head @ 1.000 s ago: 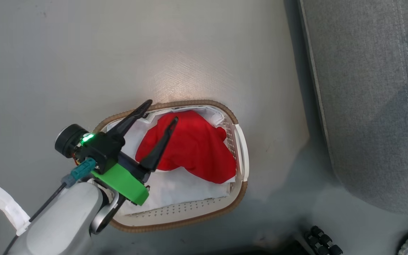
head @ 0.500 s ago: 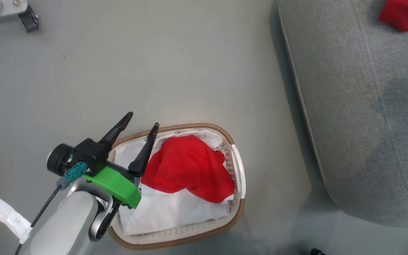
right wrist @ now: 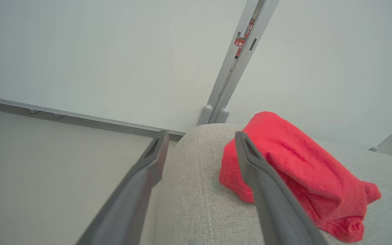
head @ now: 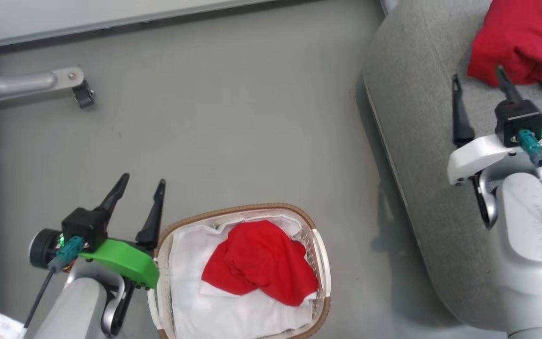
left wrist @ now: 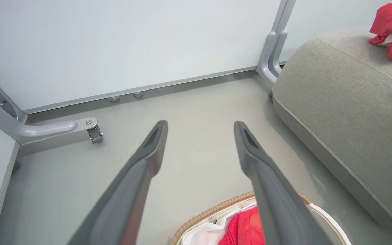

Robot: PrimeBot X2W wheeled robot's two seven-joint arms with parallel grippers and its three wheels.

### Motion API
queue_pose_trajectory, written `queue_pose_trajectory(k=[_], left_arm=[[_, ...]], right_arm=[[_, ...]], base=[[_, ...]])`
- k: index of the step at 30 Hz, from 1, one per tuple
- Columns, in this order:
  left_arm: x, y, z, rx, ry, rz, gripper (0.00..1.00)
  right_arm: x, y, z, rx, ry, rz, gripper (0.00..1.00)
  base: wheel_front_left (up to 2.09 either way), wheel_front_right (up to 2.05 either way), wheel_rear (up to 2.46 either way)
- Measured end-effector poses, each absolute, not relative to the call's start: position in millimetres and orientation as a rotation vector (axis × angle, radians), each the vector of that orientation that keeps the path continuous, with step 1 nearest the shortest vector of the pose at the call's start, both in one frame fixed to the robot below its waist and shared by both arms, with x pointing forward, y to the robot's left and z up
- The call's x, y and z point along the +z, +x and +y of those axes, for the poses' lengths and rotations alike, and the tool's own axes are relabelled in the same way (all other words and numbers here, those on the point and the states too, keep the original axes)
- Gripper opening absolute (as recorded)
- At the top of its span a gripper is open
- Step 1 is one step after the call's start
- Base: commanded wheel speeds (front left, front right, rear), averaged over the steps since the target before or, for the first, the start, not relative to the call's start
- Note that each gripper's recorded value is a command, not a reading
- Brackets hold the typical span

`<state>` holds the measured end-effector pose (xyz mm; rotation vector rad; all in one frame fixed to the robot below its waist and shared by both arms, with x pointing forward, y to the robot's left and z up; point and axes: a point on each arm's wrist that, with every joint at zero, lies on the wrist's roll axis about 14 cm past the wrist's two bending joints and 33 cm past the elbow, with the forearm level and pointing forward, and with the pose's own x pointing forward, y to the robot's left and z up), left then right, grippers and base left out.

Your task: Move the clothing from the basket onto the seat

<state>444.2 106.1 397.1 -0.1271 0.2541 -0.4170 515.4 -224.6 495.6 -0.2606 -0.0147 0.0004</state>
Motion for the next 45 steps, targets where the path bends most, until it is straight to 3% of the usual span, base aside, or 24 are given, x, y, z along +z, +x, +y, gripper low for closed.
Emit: queue_pose_trajectory(k=[16,27,37,45], left_arm=[[425.1,401.1,187.4,-0.118,-0.095,0.183,1.0],[435.6,360.5,201.3,-0.026,-0.126,0.145,1.0],[440.2,347.9,188.5,-0.037,-0.148,0.127,1.0],[427.7,355.4,169.0,-0.097,-0.172,0.172,1.0]], right_arm=[[486.3,470.3,-151.2,0.146,0.012,0.003,1.0],[486.5,431.0,-150.2,0.148,0.041,0.008,1.0],[482.3,407.8,-147.7,0.154,0.063,0.021,1.0],[485.0,422.8,-145.5,0.164,0.053,0.012,1.0]], base=[[0.0,0.0,0.0],[0.0,0.0,0.0],[0.0,0.0,0.0],[0.0,0.0,0.0]])
